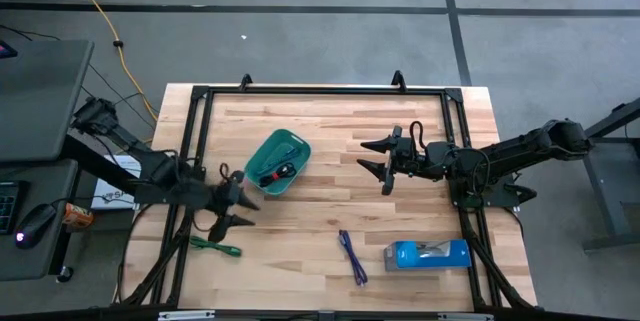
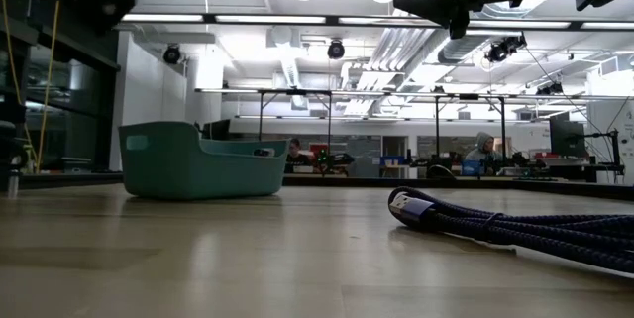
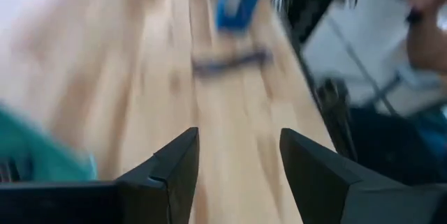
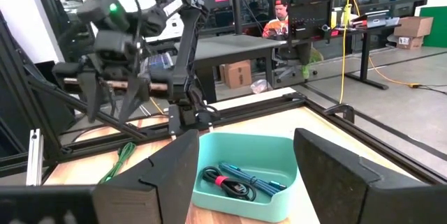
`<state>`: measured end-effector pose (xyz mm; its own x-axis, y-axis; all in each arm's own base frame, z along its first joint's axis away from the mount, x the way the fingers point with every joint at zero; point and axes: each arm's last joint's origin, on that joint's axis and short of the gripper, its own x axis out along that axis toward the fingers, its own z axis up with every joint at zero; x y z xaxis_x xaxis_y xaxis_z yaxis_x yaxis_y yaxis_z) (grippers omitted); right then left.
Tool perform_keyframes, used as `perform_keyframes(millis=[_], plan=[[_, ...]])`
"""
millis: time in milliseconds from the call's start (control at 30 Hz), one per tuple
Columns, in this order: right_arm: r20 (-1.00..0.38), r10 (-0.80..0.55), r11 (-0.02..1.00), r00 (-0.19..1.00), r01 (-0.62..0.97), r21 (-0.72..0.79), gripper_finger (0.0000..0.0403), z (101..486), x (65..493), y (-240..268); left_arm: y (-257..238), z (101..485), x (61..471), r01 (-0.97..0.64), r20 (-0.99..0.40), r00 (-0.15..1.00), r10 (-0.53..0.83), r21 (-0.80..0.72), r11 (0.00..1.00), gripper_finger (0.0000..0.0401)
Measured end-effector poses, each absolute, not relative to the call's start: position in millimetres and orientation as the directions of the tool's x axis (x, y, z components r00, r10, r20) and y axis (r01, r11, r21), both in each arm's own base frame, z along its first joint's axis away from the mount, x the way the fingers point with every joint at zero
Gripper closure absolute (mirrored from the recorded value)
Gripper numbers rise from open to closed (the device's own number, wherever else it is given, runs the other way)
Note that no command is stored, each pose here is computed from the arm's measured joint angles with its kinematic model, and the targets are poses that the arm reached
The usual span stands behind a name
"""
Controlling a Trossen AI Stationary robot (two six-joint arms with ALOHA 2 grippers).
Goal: Pick and place USB-C Cables
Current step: Put the green charger cable into the bin
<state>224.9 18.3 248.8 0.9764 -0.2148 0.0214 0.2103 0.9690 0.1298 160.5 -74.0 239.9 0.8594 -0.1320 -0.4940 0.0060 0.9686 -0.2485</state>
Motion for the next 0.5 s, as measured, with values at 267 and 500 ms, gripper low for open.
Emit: perform_keyframes(millis=[267, 500], plan=[[0.022, -0.215, 0.969, 0.976, 0.210, 0.130, 0.0176, 248.8, 224.9, 18.3, -113.0, 213.6, 149.4, -0.056, -0.713, 0.654, -0.253, -0.379, 0.924, 0.0242], [0.022, -0.215, 0.969, 0.976, 0.211, 0.130, 0.0176, 248.8, 224.9, 18.3, -139.3, 182.8, 148.7, -0.083, -0.819, 0.529, -0.223, -0.312, 0.946, 0.0244]])
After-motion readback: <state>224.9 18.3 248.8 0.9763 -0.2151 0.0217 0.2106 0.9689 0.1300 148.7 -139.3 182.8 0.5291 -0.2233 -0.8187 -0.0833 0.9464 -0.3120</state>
